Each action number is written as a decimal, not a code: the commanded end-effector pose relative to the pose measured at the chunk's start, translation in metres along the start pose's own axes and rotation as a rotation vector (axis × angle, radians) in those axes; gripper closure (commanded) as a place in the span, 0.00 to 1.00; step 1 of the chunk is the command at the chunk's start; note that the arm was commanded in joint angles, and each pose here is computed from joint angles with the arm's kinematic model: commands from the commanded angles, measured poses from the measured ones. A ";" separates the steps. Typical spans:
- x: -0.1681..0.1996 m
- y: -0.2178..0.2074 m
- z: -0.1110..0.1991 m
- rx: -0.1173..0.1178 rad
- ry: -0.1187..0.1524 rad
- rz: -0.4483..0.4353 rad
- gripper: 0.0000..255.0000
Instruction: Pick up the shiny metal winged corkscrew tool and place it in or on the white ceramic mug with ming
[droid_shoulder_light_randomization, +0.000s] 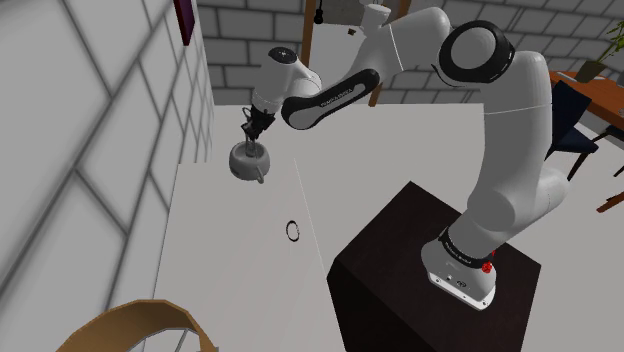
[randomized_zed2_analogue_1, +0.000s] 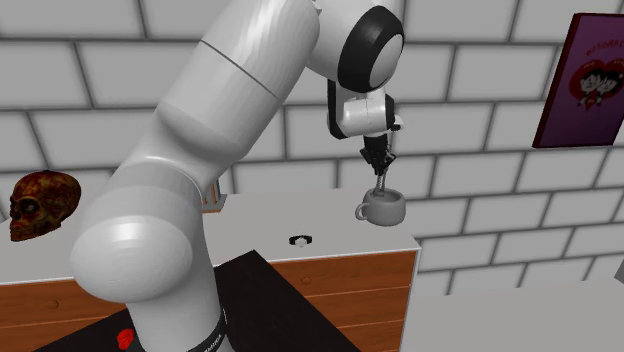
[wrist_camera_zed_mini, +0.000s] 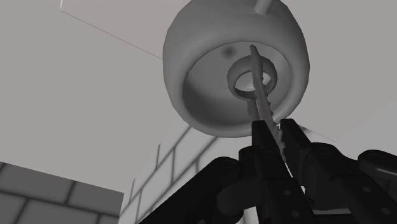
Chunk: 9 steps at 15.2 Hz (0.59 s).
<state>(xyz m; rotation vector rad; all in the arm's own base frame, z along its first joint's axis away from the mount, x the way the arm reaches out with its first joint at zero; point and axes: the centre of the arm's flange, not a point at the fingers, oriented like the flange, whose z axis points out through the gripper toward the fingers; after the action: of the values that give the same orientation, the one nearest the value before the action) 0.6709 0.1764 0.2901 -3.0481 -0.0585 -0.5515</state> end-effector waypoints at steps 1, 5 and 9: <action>0.000 0.000 0.000 0.000 0.000 0.000 1.00; 0.000 0.000 0.000 0.000 0.000 0.000 0.00; 0.000 0.000 -0.013 0.000 0.000 0.000 0.00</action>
<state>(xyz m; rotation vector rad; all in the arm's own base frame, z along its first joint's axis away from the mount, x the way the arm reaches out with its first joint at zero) 0.6688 0.1763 0.2960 -3.0480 -0.0583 -0.5510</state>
